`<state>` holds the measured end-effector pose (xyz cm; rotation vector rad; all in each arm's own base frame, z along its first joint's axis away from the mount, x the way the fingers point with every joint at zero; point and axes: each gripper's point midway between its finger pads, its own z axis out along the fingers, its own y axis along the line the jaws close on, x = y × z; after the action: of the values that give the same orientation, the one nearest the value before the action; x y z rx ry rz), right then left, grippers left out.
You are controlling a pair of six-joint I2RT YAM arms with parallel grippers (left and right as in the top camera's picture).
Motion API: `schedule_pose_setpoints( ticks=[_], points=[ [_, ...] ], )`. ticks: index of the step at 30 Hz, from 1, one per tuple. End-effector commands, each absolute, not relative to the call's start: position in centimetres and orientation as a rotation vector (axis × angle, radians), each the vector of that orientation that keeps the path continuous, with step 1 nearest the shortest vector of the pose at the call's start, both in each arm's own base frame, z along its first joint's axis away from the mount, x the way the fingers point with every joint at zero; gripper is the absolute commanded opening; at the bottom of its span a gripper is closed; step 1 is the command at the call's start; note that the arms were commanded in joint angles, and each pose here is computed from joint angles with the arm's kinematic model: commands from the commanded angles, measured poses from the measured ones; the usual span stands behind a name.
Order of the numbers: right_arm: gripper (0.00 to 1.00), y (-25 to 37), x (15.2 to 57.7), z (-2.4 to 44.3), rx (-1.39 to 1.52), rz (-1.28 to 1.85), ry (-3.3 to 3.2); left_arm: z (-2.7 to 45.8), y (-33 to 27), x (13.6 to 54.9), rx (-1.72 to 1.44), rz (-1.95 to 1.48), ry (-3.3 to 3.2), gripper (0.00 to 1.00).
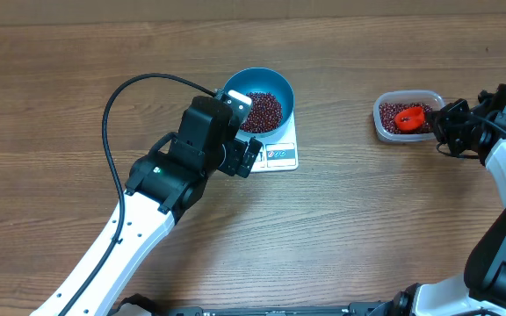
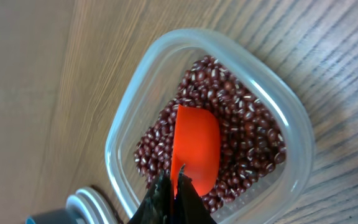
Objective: Scoop item into bowl and weigh 150g on scale
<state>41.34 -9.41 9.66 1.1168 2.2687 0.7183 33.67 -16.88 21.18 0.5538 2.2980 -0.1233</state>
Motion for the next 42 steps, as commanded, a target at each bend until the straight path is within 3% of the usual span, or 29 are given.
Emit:
schedule_pose_setpoints(
  ticks=[1,13,21,33,42],
  points=[
    [0.04,-9.0,41.6,13.7,0.902,0.694,2.243,22.0,-16.9,33.5,0.559,-0.135,2.276,1.00],
    [0.04,-9.2,39.1,20.0,0.421,0.377,2.238,22.0,-16.9,33.5,0.559,-0.135,2.276,1.00],
    [0.04,-11.1,38.7,19.7,0.251,0.135,2.279,22.0,-16.9,33.5,0.559,-0.135,2.276,1.00],
    [0.04,-10.7,39.4,17.4,0.143,0.122,2.337,22.0,-16.9,33.5,0.559,-0.135,2.276,1.00],
    [0.04,-7.0,41.1,15.8,-0.096,0.123,2.358,22.0,-16.9,33.5,0.559,-0.135,2.276,1.00]
  ],
)
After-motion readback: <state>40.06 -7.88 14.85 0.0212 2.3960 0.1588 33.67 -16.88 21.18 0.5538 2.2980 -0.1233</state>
